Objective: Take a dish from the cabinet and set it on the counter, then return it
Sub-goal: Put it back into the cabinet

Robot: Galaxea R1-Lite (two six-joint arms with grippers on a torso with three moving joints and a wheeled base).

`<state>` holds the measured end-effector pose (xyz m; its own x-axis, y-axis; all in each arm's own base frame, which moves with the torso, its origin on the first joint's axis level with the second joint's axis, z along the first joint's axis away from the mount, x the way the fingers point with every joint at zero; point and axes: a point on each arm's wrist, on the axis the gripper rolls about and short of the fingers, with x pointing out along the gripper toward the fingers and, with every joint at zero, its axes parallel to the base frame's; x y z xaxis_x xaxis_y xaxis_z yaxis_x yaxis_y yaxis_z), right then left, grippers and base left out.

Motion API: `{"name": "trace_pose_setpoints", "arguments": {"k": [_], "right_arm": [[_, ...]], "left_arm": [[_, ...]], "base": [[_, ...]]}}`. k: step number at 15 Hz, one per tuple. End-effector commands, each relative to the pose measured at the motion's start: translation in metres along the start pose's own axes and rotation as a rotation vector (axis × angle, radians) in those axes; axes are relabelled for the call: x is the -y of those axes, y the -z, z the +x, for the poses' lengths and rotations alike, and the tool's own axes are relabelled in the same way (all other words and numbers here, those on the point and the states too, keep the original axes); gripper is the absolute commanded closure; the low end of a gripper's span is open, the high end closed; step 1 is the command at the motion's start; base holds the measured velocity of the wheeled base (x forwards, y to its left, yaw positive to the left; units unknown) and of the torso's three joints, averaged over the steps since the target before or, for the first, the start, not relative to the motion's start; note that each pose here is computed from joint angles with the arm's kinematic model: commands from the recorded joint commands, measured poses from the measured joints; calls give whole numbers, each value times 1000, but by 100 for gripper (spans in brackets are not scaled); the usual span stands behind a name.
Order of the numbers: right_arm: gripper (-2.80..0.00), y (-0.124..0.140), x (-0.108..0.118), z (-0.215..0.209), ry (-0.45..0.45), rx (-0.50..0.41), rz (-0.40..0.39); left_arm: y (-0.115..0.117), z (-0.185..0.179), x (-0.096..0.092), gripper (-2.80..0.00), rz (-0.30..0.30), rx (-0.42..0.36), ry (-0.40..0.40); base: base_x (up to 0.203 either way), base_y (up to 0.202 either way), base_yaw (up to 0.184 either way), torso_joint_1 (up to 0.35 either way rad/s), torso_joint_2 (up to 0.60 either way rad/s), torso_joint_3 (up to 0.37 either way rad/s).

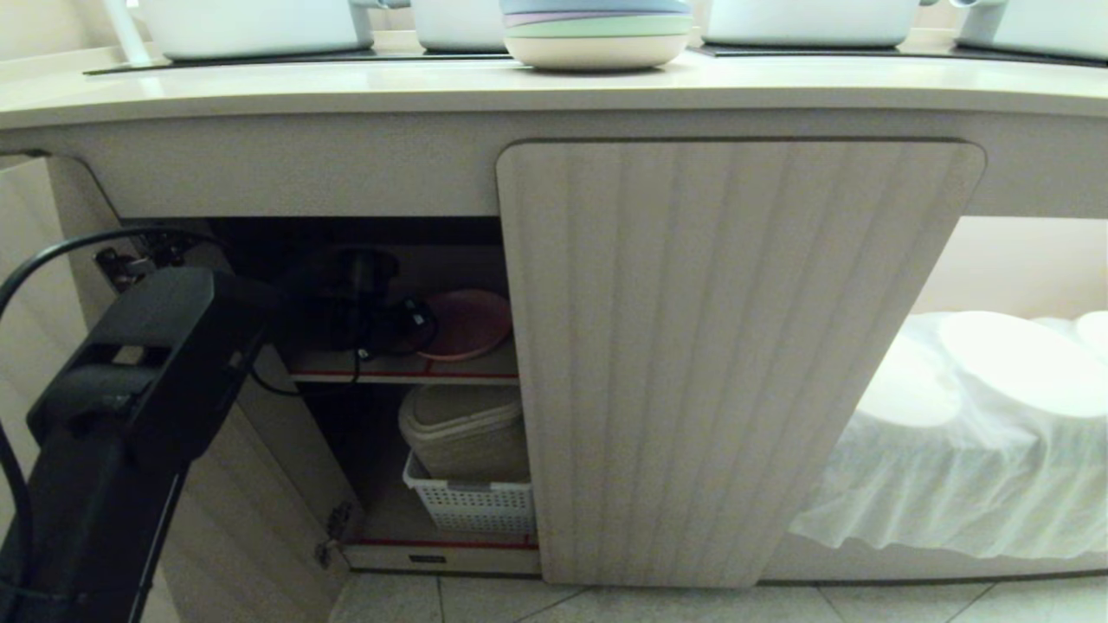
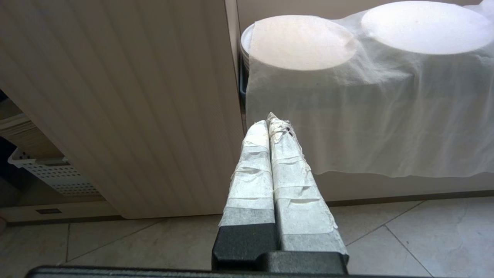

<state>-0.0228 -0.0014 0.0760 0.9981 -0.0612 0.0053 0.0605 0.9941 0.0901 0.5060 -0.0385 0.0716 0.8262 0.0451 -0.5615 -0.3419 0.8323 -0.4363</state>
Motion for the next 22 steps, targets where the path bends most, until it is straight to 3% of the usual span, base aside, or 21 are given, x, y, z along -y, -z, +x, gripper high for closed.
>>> {"name": "trace_pose_setpoints", "arguments": {"k": [1,6,12,17,18,22], "right_arm": [[0,0,0,0,0,1,1],[0,0,0,0,0,1,1],[0,0,0,0,0,1,1],[0,0,0,0,0,1,1],[0,0,0,0,0,1,1],[0,0,0,0,0,1,1]], "left_arm": [[2,-1,-1,-280,8,18,12],[0,-1,-1,-280,34,51,33],[9,-2,-12,-280,155,126,67],[6,-5,-10,-280,176,189,96],[7,-6,-11,0,177,195,98],[12,-10,-19,0,203,198,92]], "base": [[0,0,0,0,0,0],[0,0,0,0,0,0],[0,0,0,0,0,0],[0,0,0,0,0,0],[0,0,0,0,0,0],[0,0,0,0,0,0]]}}
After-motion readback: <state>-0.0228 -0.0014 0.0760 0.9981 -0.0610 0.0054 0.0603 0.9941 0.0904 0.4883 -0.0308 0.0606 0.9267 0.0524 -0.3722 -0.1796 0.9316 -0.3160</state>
